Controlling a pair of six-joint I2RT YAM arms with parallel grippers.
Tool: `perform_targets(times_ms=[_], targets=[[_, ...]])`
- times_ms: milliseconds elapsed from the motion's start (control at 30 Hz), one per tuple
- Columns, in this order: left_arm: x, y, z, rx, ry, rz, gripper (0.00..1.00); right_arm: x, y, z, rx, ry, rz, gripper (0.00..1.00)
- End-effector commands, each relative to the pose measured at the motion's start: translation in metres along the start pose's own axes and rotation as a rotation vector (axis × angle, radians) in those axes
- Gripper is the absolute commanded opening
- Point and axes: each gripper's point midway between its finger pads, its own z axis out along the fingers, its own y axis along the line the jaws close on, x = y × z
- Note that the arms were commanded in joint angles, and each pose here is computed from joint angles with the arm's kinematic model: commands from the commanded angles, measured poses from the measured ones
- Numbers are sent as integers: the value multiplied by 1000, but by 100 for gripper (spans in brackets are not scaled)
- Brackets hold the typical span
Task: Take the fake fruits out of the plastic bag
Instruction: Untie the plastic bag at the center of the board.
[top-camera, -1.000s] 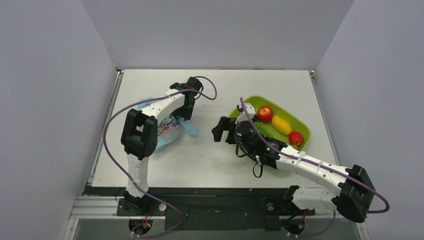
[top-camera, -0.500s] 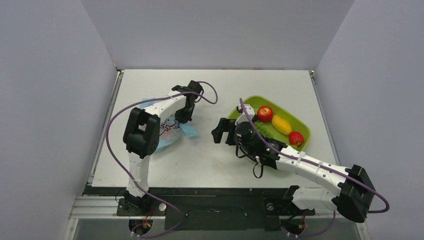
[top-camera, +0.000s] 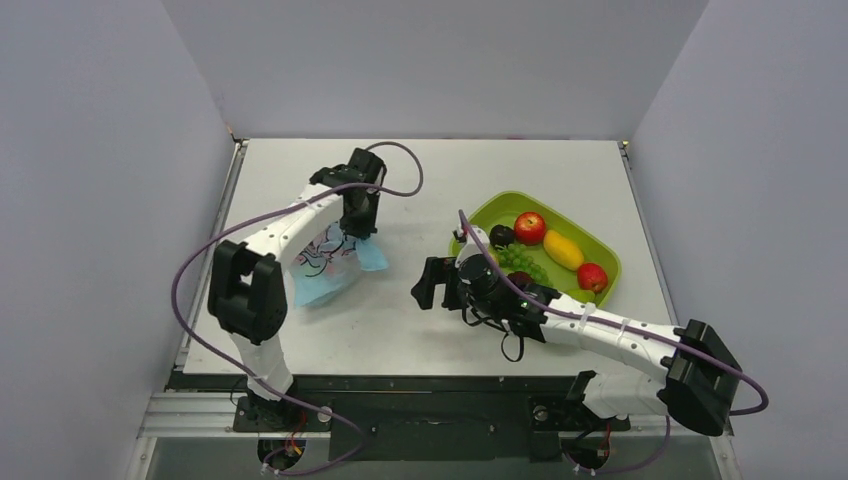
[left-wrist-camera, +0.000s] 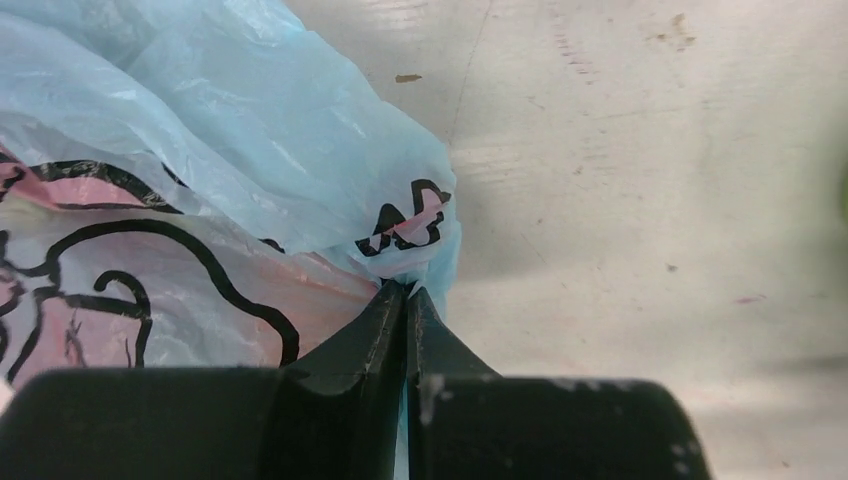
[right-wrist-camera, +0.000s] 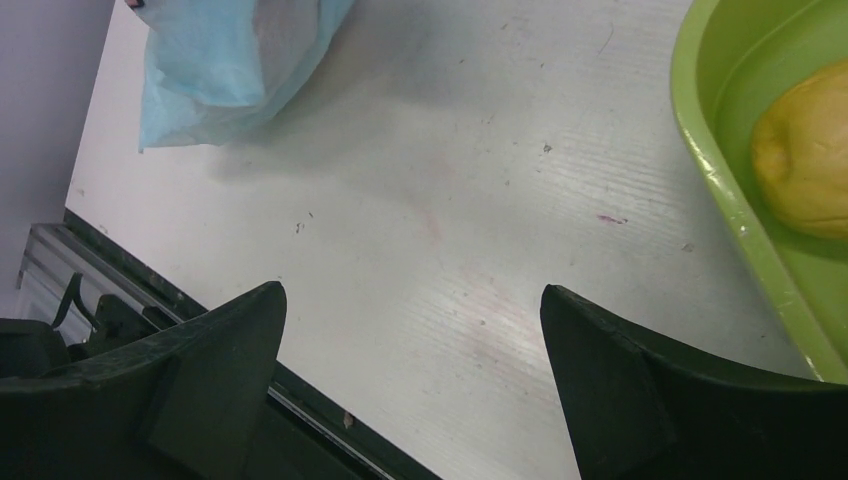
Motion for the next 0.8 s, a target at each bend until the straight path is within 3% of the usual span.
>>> perform_targets(times_ms=[0,200,467,633,767], targets=[[-26,1,-67,156,-192,-95,0,-11,25,10,-59,-33,17,94],[-31,27,-118,303,-385,-185,0,-22,40,18,-40,-101,22,93],[-14,50,-171,353,-760,-208,0,-44,62,19,-12,-138,-49,93],[6,74,-165,243,-832,-252,0,-52,66,23,10,-150,-77,93],[10,85,-157,173,-806,-254,0,-52,65,32,40,-140,-93,94]])
